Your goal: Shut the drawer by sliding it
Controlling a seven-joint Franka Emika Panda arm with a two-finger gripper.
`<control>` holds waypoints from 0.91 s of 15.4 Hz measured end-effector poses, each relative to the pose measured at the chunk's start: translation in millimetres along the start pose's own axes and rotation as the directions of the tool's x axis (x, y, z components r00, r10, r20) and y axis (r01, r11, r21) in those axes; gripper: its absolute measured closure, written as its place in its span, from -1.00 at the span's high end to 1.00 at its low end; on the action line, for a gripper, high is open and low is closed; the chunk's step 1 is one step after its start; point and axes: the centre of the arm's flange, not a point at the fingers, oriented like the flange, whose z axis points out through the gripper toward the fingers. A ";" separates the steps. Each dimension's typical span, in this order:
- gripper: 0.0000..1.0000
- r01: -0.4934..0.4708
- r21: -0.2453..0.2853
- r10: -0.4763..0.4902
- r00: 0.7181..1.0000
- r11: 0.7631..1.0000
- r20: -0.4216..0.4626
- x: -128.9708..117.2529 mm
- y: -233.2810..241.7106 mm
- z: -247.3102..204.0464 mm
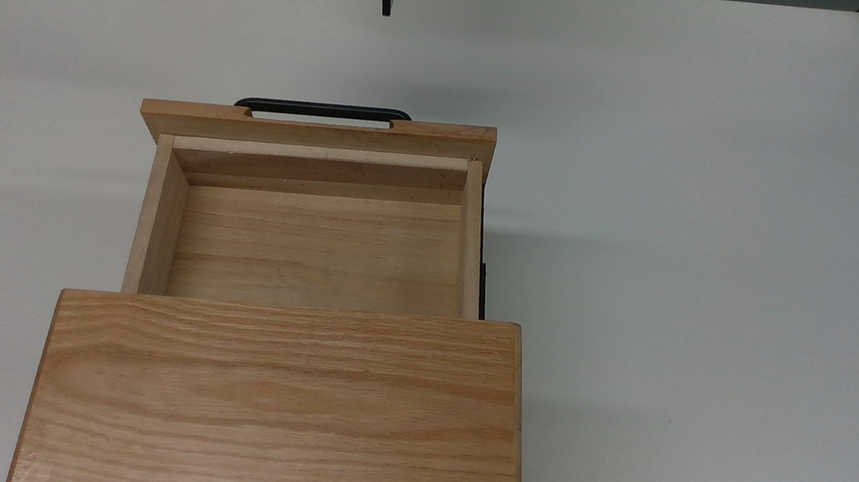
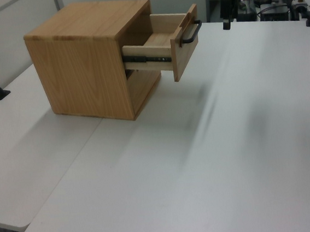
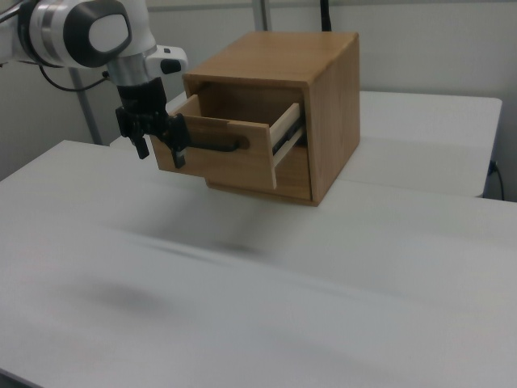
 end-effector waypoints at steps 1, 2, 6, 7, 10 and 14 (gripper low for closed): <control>1.00 0.000 0.000 0.000 1.000 1.000 0.002 2.5 -0.3 1.8; 1.00 0.001 0.000 -0.001 1.000 1.000 0.002 2.5 -0.4 1.9; 1.00 0.007 -0.001 -0.007 1.000 1.000 0.004 3.0 -0.7 3.1; 1.00 0.014 -0.001 -0.014 1.000 1.000 0.005 3.1 -0.7 3.2; 1.00 0.038 -0.001 -0.038 0.999 0.999 0.005 3.1 -1.8 3.4; 0.96 0.049 -0.001 -0.049 0.999 0.999 0.006 3.3 -2.5 4.1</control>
